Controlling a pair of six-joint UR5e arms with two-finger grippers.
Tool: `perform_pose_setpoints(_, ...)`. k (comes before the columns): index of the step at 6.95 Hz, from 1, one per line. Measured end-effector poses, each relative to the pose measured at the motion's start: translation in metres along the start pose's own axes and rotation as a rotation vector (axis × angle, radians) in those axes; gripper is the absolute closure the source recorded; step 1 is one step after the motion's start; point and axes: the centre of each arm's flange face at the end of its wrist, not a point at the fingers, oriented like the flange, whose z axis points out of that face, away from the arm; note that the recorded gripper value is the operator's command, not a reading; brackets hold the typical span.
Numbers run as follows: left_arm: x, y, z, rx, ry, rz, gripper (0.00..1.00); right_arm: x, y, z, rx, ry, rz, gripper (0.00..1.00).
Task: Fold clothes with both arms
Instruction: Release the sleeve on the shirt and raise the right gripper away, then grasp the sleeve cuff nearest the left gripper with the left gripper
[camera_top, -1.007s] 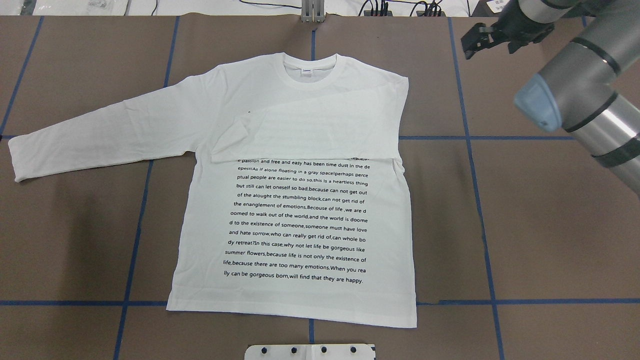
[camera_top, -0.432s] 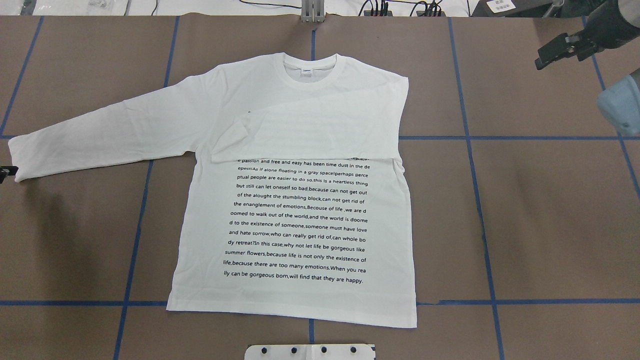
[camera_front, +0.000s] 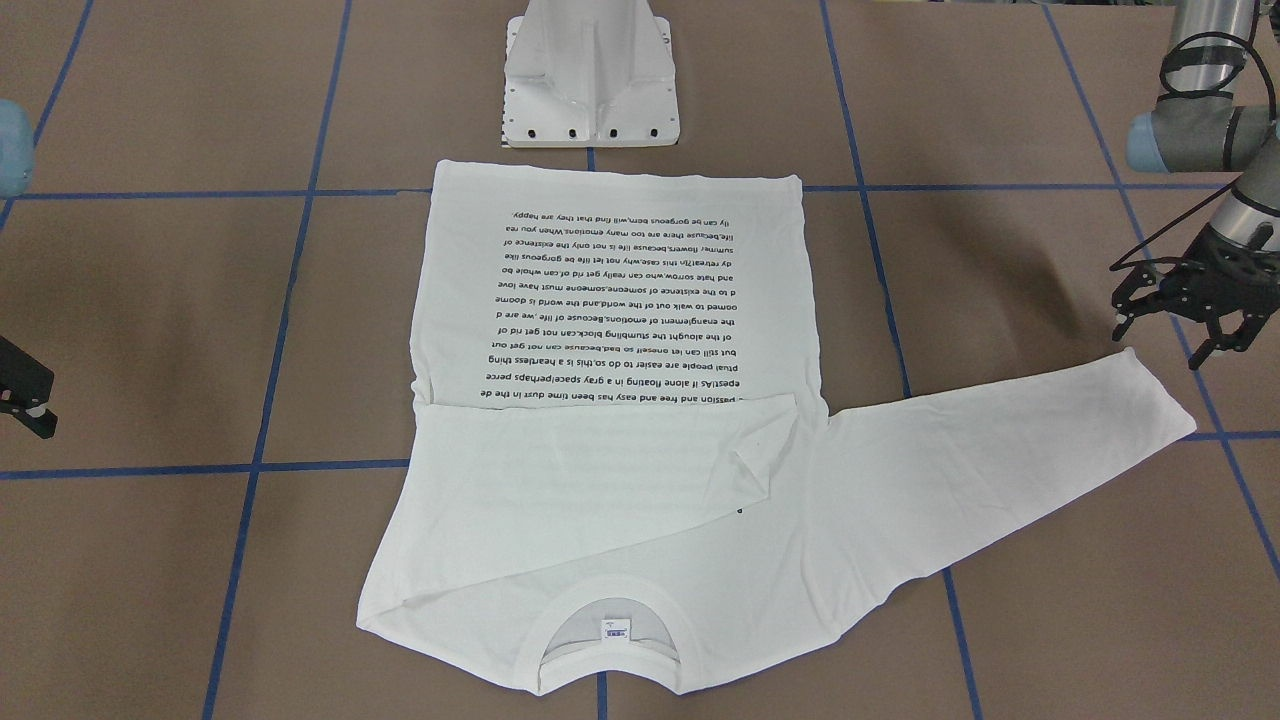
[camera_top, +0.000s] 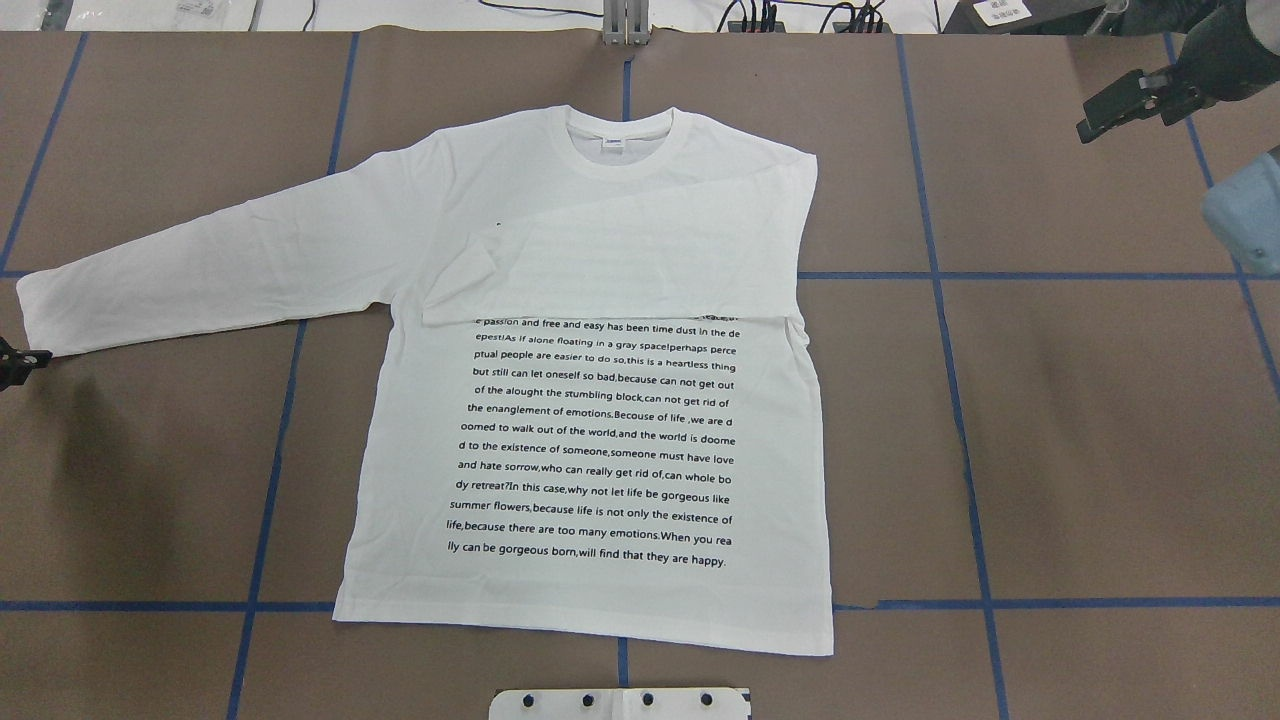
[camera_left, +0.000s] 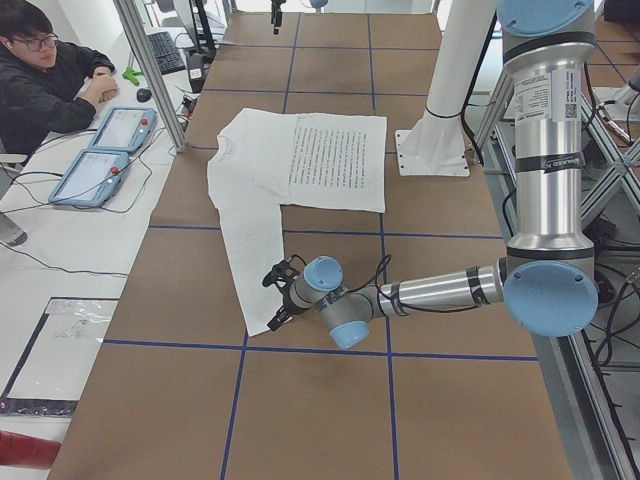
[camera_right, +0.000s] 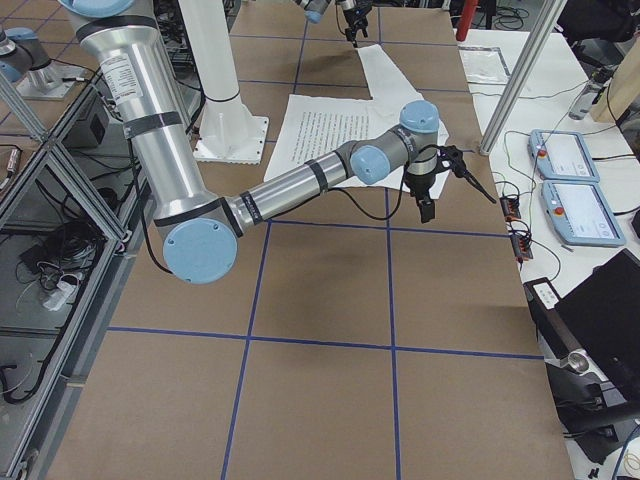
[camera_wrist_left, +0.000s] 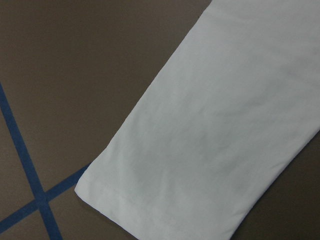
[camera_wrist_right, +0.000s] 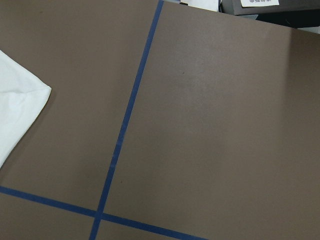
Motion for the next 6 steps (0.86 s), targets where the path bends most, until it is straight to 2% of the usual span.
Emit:
perform_pose_setpoints(1, 0.0023, 0.002, 0.0036, -0.007, 0.0, 0.004, 0.31, 0.001, 0.0009, 0.0006, -0.001, 0.001, 0.002, 0.0)
perform_pose_setpoints(2, 0.0035, 0.0031, 0.0055, -0.011, 0.001, 0.007, 0.34, 0.0014, 0.0011, 0.001, -0.002, 0.002, 0.002, 0.0)
perform_pose_setpoints(5, 0.0063, 0.0056, 0.0094, -0.02, 0.005, 0.012, 0.34, 0.0025, 0.0013, 0.002, -0.003, 0.004, 0.005, 0.0)
perform_pose_setpoints(6, 0.0075, 0.0061, 0.0104, -0.022, 0.007, 0.014, 0.5, 0.0028, 0.0013, 0.0024, -0.004, 0.005, 0.005, 0.0)
